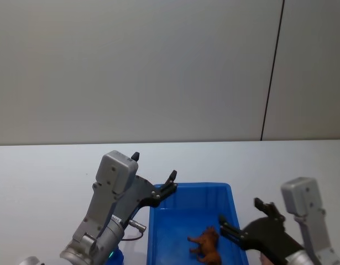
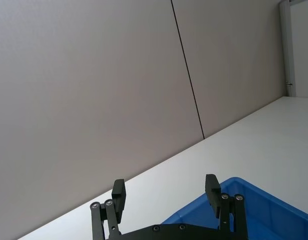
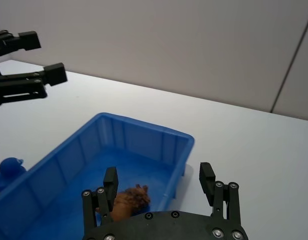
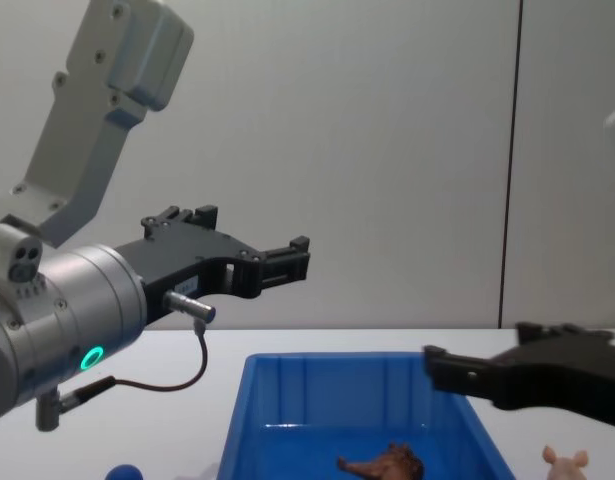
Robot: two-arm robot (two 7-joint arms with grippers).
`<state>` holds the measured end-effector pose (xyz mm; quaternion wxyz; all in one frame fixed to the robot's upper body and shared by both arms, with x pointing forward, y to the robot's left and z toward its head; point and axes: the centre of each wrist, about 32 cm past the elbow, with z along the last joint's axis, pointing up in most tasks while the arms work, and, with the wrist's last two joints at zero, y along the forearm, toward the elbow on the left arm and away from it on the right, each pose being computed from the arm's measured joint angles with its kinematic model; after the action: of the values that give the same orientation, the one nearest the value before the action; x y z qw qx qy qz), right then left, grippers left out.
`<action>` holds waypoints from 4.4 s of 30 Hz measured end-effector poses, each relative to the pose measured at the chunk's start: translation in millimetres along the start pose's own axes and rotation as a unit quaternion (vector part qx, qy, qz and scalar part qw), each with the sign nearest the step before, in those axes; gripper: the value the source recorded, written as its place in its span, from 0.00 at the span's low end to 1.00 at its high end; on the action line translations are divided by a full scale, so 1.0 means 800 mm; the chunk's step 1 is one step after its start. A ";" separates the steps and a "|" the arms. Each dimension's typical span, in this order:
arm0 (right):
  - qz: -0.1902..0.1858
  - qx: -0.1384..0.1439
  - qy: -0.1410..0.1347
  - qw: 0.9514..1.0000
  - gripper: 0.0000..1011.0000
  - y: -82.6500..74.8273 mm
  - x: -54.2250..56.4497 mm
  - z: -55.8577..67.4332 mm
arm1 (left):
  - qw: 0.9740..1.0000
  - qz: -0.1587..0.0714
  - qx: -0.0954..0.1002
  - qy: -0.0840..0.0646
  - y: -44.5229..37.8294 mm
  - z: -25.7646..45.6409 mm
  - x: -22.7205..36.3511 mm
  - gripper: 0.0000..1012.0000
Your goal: Pick up the two dolls from the table and place them into the box.
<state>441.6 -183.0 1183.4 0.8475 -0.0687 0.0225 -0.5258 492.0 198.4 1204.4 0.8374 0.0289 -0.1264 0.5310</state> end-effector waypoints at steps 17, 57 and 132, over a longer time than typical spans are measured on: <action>-0.070 -0.023 -0.008 0.997 0.99 -0.057 0.001 -0.015 | 1.000 0.000 0.000 0.000 0.000 0.0000 0.0000 0.99; -0.071 -0.094 -0.007 0.993 0.99 -0.069 -0.013 -0.067 | 1.000 0.000 0.000 0.000 0.000 0.0000 0.0000 0.99; -0.044 0.025 0.057 0.997 0.36 -0.032 -0.008 -0.039 | 1.000 0.000 0.000 0.000 0.000 0.0000 0.0000 0.99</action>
<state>412.4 -191.8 1155.6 0.8225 -0.0183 0.0550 -0.5658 492.0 198.4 1204.4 0.8374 0.0289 -0.1264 0.5310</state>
